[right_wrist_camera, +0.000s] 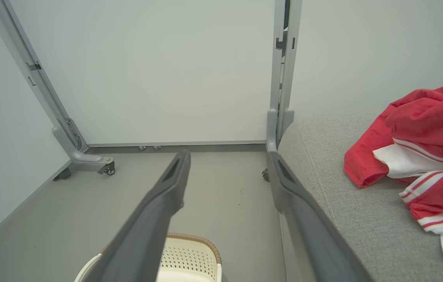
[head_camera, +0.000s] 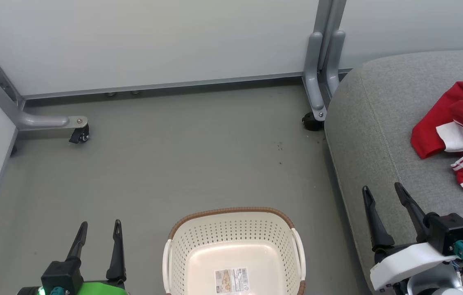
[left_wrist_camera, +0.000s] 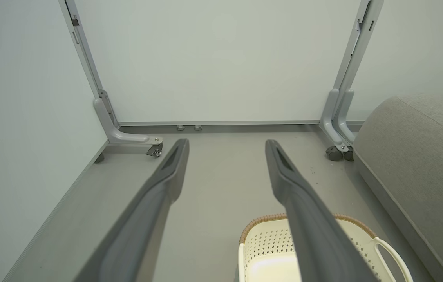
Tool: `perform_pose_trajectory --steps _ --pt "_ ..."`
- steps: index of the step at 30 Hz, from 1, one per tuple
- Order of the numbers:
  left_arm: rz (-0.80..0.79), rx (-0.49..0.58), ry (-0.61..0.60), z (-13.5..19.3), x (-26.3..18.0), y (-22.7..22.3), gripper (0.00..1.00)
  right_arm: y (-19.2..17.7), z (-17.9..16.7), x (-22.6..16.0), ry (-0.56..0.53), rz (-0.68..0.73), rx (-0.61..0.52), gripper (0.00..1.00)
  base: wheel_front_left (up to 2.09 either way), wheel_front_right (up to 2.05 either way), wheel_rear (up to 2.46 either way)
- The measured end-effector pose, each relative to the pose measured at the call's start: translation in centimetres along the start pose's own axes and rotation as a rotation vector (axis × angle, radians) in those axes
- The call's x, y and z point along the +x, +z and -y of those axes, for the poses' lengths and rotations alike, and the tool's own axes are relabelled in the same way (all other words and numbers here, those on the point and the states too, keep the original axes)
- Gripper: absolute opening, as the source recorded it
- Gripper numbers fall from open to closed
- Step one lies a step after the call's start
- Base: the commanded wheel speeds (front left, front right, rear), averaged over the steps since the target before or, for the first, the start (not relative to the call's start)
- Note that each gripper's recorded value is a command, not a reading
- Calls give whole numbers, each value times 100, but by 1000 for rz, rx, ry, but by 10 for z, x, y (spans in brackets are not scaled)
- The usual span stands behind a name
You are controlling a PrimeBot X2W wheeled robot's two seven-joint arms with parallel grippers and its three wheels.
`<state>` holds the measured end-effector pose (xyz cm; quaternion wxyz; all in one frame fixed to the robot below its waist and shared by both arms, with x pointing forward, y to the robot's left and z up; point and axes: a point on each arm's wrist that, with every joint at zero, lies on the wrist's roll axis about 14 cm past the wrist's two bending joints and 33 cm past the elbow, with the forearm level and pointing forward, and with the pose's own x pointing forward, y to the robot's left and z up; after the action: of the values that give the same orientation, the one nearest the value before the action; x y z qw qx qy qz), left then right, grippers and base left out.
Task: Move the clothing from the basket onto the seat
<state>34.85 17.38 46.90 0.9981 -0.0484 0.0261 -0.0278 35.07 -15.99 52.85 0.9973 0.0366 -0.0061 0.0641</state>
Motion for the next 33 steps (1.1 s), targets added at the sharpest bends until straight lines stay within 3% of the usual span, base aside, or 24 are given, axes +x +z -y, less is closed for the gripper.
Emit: perform_pose_trajectory --steps 8,9,14,33 --pt "2 -9 4 1 -2 0 100 2 -1 0 3 3 -1 100 0 0 0" --pt "2 -10 3 2 -2 0 0 2 -1 0 3 2 -1 0 0 0 0" --pt "-44 -40 15 2 -5 -13 0 -11 -2 -3 2 -34 31 0 0 0 0" --pt "-90 -381 99 -13 0 -16 0 -20 6 2 -21 -39 393 0 0 0 0"
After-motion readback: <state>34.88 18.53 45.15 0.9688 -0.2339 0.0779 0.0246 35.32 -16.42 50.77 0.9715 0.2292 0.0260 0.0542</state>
